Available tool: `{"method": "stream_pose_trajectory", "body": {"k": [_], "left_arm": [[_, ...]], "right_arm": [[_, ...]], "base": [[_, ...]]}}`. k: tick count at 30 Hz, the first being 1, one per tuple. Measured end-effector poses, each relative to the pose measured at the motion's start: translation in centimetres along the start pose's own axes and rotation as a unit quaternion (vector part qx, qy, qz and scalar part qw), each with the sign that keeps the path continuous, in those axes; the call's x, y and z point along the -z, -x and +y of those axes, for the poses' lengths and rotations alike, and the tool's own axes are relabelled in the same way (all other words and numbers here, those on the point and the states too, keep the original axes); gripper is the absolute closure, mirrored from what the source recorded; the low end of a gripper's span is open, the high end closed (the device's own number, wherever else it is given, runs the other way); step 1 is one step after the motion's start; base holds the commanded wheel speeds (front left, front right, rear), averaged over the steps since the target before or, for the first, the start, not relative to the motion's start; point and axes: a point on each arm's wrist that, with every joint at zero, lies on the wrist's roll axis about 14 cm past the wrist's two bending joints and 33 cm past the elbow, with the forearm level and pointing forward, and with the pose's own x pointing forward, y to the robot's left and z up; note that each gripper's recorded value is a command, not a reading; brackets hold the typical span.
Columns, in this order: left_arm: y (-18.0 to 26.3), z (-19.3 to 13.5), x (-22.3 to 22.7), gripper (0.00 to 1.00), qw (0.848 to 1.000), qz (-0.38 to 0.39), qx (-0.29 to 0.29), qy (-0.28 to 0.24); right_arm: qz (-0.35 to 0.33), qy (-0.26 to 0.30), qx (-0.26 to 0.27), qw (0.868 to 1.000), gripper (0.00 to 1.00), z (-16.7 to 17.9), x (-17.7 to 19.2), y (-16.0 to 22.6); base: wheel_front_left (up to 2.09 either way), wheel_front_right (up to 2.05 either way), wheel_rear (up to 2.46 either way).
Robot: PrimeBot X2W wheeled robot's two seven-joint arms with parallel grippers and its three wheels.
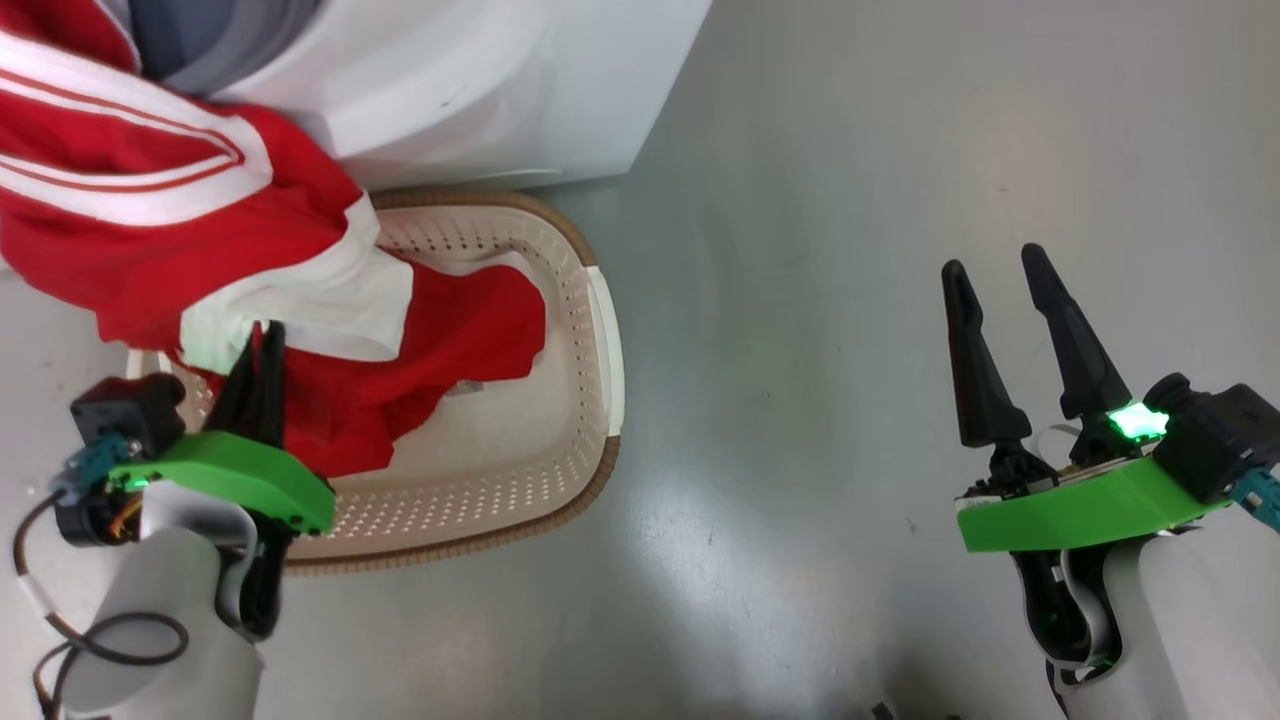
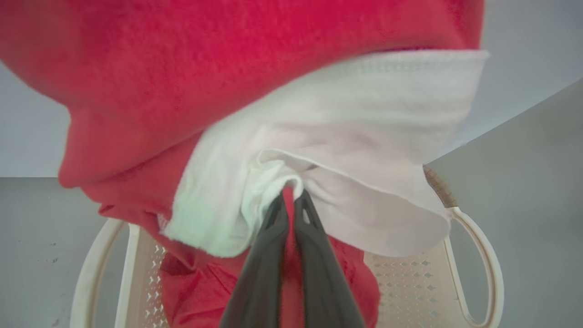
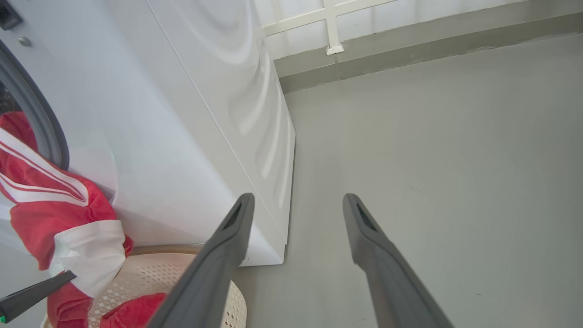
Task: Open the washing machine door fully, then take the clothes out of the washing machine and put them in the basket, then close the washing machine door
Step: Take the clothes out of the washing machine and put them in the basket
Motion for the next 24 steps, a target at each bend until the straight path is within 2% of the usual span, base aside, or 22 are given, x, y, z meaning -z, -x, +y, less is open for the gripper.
{"method": "stream_pose_trajectory", "body": {"k": [1,3,4,5,6,7,24], "left_arm": [[-0.2,0.1,0.2,0.69,1.000,0.003,0.000,-0.001],[-0.6,0.3,0.3,0.56,1.000,0.006,-0.002,-0.002],[-0.8,0.4,0.3,0.45,1.000,0.007,-0.002,-0.003],[-1.0,0.4,0.3,0.23,1.000,0.007,-0.002,-0.003],[-1.2,0.3,0.3,0.07,1.000,0.006,0.000,-0.003],[-1.2,0.2,0.2,0.00,1.000,0.005,0.001,-0.003],[-0.7,0.0,-3.0,0.00,0.999,-0.036,0.002,-0.002]], "right_arm": [[0.001,0.000,0.001,1.000,0.00,-0.1,0.1,-0.1],[0.002,0.001,0.002,1.000,0.00,-0.2,0.3,-0.3],[0.004,0.001,0.003,1.000,0.00,-0.3,0.4,-0.3],[0.005,0.002,0.004,1.000,0.00,-0.4,0.4,-0.2],[0.005,0.002,0.005,1.000,0.00,-0.5,0.5,-0.2],[0.005,0.002,0.005,1.000,0.00,-0.5,0.4,-0.2],[-0.009,0.000,-0.004,1.000,0.00,0.3,-0.7,-0.2]], "base": [[0.00,0.00,0.00],[0.00,0.00,0.00],[0.00,0.00,0.00],[0.00,0.00,0.00],[0.00,0.00,0.00],[0.00,0.00,0.00],[0.00,0.00,0.00]]}}
